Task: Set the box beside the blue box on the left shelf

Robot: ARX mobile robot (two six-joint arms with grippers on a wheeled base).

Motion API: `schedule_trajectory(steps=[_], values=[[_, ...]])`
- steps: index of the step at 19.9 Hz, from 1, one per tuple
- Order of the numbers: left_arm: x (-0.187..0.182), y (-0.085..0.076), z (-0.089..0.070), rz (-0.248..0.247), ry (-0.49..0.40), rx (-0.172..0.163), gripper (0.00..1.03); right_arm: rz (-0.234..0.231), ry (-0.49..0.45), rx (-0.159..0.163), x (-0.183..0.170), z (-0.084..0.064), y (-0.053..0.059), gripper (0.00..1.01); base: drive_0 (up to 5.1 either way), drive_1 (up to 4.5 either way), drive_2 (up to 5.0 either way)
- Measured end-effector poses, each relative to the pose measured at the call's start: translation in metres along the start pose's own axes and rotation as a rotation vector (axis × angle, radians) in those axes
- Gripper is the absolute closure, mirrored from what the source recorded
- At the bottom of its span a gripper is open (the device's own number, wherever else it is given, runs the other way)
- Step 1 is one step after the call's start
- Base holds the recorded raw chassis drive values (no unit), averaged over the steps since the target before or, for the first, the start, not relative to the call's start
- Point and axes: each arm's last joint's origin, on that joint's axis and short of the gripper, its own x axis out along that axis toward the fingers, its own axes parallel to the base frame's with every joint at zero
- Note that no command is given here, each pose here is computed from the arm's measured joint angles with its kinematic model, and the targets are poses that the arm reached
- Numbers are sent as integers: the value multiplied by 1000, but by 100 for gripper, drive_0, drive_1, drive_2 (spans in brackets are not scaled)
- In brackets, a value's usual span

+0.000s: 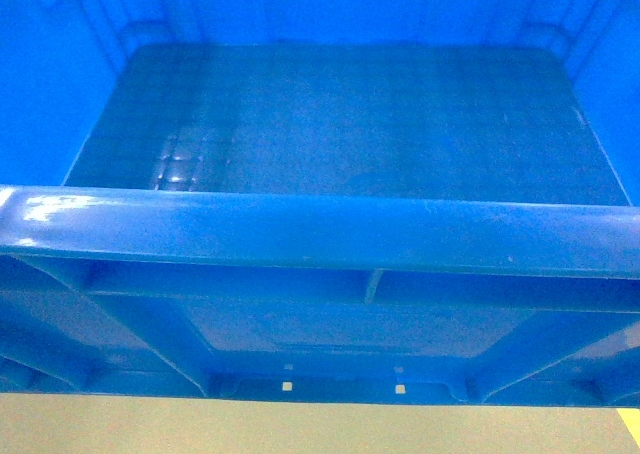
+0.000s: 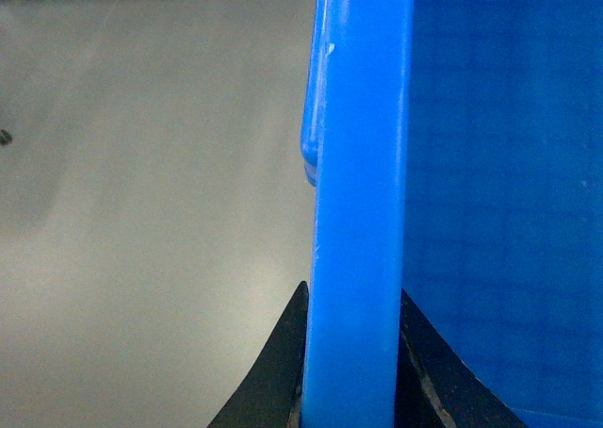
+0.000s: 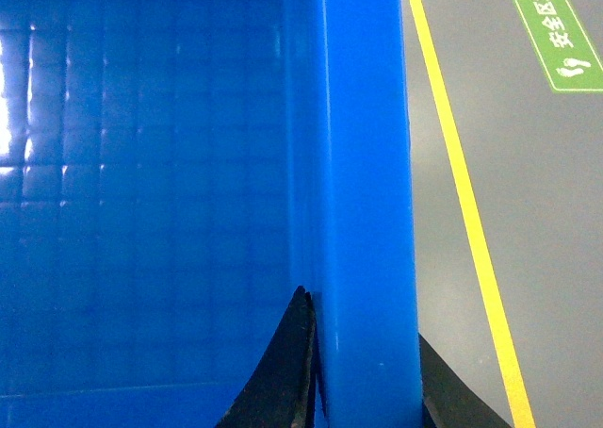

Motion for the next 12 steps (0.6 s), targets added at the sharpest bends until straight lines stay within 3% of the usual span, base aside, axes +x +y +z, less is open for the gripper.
schedule_trajectory(steps=[12], values=[[0, 0, 0, -2, -2, -2, 90, -1, -1, 0, 0, 0, 0, 90, 1, 401, -399]])
